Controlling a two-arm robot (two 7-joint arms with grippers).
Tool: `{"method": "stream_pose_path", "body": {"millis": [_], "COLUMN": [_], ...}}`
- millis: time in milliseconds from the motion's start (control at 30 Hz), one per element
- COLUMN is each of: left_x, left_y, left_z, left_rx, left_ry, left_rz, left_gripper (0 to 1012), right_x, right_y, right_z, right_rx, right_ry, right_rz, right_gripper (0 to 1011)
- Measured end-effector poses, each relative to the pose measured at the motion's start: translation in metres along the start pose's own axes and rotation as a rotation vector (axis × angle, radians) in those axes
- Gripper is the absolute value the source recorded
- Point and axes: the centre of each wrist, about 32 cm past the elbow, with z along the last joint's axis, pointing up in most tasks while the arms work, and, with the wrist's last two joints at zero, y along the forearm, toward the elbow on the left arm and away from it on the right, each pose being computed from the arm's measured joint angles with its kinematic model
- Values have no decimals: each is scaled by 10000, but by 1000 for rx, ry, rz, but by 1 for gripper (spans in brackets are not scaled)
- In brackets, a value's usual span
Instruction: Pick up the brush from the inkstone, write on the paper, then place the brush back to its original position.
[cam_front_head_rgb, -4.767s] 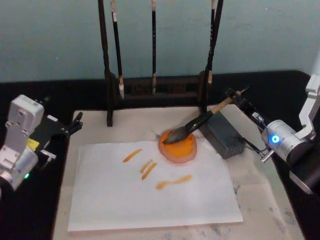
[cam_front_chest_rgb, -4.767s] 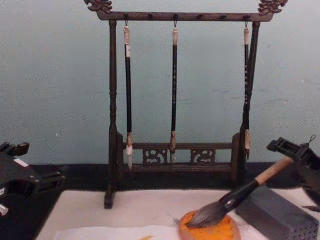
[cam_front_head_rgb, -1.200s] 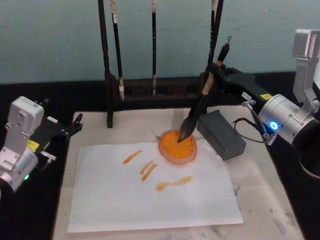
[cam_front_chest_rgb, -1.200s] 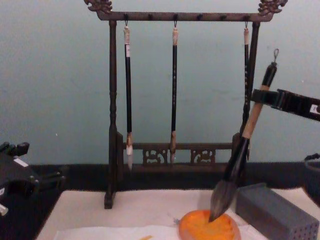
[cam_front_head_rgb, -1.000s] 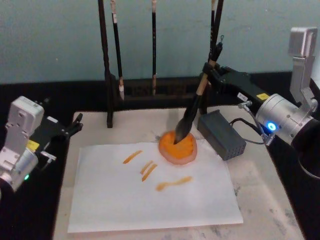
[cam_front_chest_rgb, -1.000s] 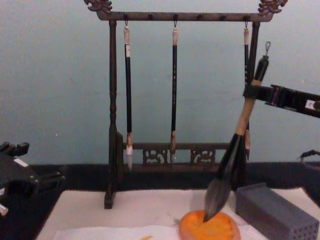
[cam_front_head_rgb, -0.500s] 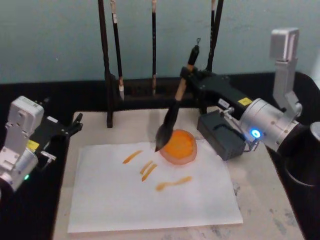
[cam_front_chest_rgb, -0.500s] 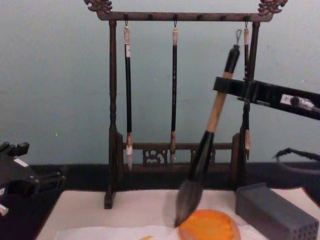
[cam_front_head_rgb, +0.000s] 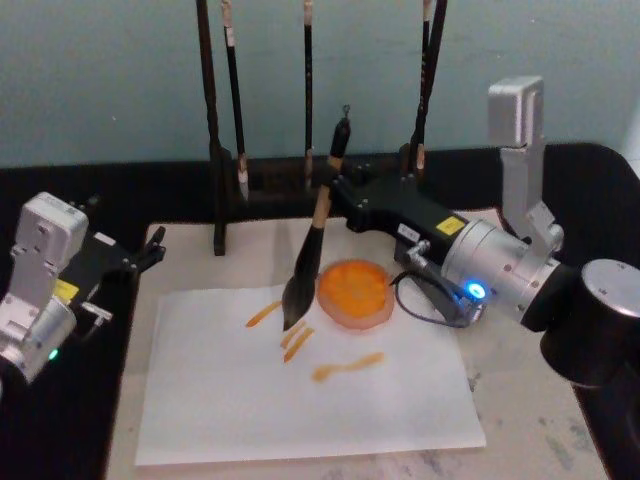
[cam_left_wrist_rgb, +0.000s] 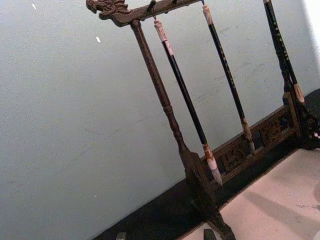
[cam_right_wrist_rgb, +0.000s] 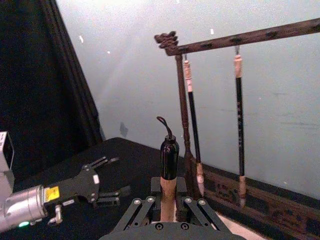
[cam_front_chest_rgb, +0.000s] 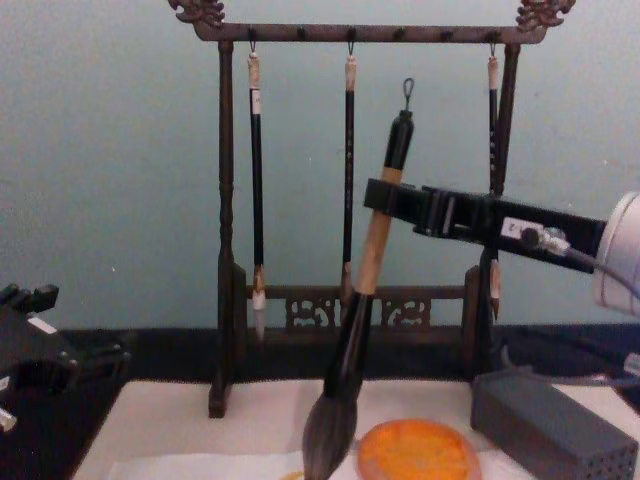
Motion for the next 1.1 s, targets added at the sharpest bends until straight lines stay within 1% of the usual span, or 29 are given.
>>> {"method": "stream_pose_path", "body": {"millis": [200, 400, 600, 833, 1100], "left_x": [0, 0, 0, 0, 0], "left_y": [0, 0, 0, 0, 0], "left_z": [0, 0, 0, 0, 0], "left_rx": [0, 0, 0, 0, 0], "left_ry": [0, 0, 0, 0, 0], "left_rz": [0, 0, 0, 0, 0], "left_gripper": [1001, 1001, 1001, 1001, 1001], "right_x": [-49, -73, -98, -109, -102], "right_y": [18, 50, 100, 167, 223], "right_z": [-55, -121, -162, -188, -223], "right_rx": [-8, -18, -18, -11, -17], "right_ry": [-20, -29, -36, -44, -47], "right_rz": [12, 11, 18, 25, 32], "right_gripper": [176, 177, 176, 176, 177]}}
